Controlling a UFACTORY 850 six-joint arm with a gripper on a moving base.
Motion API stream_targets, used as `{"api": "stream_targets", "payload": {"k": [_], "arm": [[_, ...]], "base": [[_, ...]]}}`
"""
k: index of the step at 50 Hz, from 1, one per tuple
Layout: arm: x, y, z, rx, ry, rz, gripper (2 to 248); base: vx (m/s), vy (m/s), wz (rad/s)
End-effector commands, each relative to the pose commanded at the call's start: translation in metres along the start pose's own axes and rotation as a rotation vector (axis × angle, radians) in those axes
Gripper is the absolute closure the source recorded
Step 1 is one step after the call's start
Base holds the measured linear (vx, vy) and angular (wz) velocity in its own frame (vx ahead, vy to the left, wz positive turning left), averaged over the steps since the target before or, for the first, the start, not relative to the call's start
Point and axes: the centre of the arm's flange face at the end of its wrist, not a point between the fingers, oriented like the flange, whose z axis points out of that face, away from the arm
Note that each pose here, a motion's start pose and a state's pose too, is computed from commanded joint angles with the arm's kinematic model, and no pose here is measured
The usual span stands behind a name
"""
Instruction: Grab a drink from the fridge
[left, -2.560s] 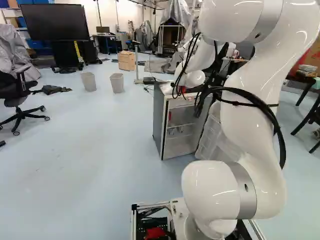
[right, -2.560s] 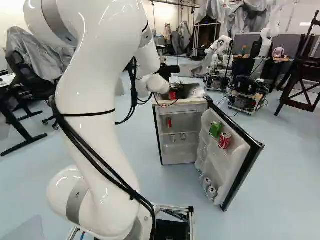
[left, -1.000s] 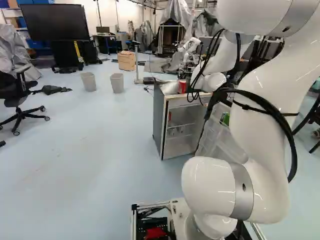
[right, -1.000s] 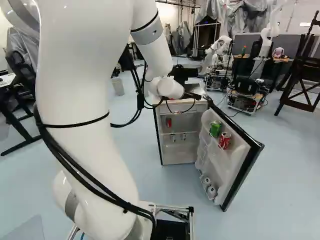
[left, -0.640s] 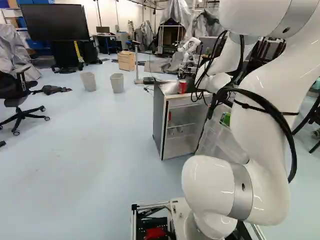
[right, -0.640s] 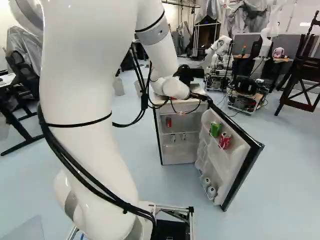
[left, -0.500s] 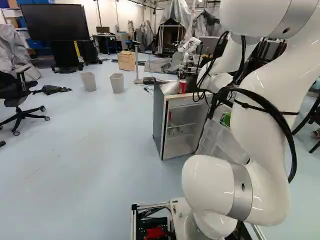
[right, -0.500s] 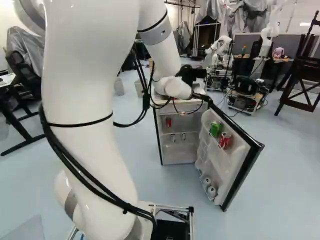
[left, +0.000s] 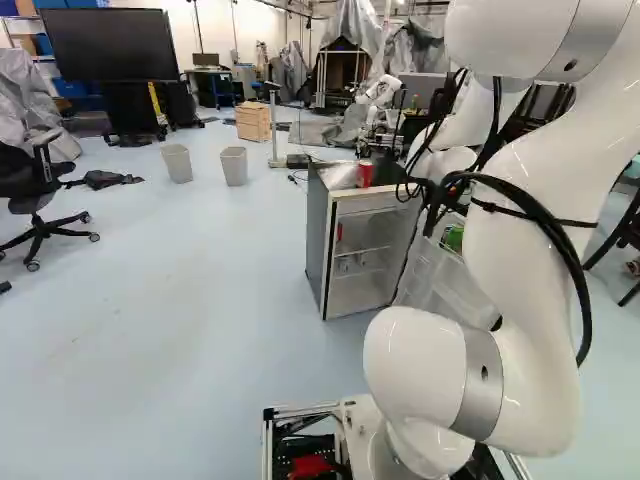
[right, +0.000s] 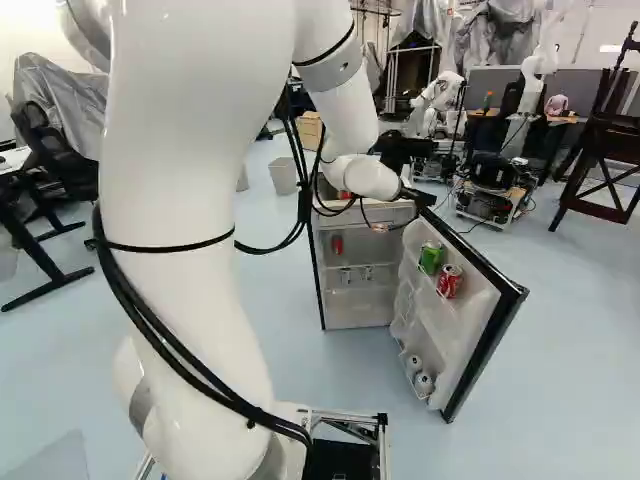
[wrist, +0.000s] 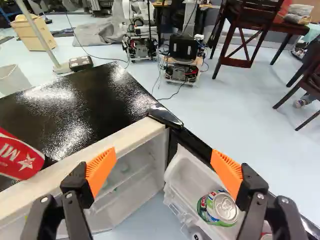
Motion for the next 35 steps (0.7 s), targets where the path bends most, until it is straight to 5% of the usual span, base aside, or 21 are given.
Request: {"api": "stream_targets", "payload": {"k": [35], "arm": [[0.007,0.056,0.02,-0.093,-0.008,0.072,3]], "base": [[0.0,0.0,0.0]]}}
